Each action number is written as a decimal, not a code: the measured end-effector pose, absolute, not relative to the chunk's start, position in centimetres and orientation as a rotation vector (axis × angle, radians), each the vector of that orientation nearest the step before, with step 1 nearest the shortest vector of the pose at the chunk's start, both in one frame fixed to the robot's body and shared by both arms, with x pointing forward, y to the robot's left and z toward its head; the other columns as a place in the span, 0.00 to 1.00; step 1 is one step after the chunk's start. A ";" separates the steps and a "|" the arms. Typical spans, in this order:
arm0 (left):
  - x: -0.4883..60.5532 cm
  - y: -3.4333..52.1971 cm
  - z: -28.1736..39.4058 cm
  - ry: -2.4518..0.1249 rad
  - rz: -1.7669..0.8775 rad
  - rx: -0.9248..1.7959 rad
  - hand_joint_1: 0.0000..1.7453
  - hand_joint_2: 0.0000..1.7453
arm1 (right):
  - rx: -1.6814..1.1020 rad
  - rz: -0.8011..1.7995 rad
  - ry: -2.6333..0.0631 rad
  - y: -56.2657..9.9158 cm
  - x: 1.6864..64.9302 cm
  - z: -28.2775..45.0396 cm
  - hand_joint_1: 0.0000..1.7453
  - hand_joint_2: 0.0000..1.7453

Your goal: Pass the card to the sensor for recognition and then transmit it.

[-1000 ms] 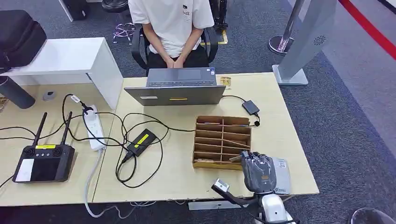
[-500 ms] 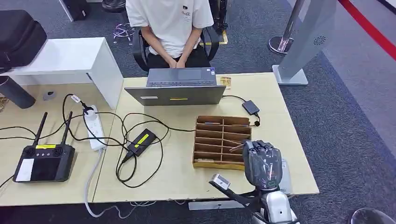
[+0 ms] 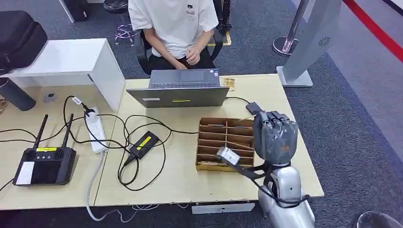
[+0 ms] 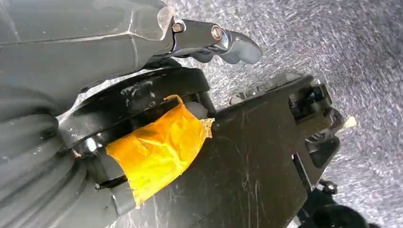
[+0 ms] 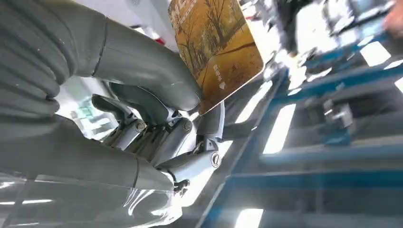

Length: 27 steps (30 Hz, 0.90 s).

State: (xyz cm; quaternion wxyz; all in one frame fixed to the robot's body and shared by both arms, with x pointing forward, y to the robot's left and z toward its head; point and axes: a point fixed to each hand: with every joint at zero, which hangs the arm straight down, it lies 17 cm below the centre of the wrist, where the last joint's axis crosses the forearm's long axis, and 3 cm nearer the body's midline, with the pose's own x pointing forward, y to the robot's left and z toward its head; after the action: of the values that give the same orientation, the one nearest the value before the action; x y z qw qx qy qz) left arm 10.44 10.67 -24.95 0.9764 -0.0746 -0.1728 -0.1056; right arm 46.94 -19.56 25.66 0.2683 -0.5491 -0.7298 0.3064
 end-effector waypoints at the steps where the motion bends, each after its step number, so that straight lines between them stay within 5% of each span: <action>1: 10.5 10.7 -24.9 -0.347 -0.223 -0.151 0.00 1.00 | -1.491 0.809 -1.974 -19.8 47.9 26.7 1.00 1.00; 12: 10.6 10.1 -24.8 -0.339 -0.338 -0.167 0.00 1.00 | -1.610 0.797 -1.910 -20.1 56.7 33.6 1.00 1.00; 27: 10.7 9.8 -24.7 -0.340 -0.403 -0.180 0.00 1.00 | -1.597 0.926 -1.762 -19.4 61.3 32.0 1.00 1.00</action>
State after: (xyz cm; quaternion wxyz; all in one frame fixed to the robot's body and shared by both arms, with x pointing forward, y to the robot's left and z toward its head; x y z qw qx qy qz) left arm 10.72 9.78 -24.69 0.9614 -0.0888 -0.1680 -0.1988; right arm 61.26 -19.36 32.02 0.2905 -0.5988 -0.6607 0.3471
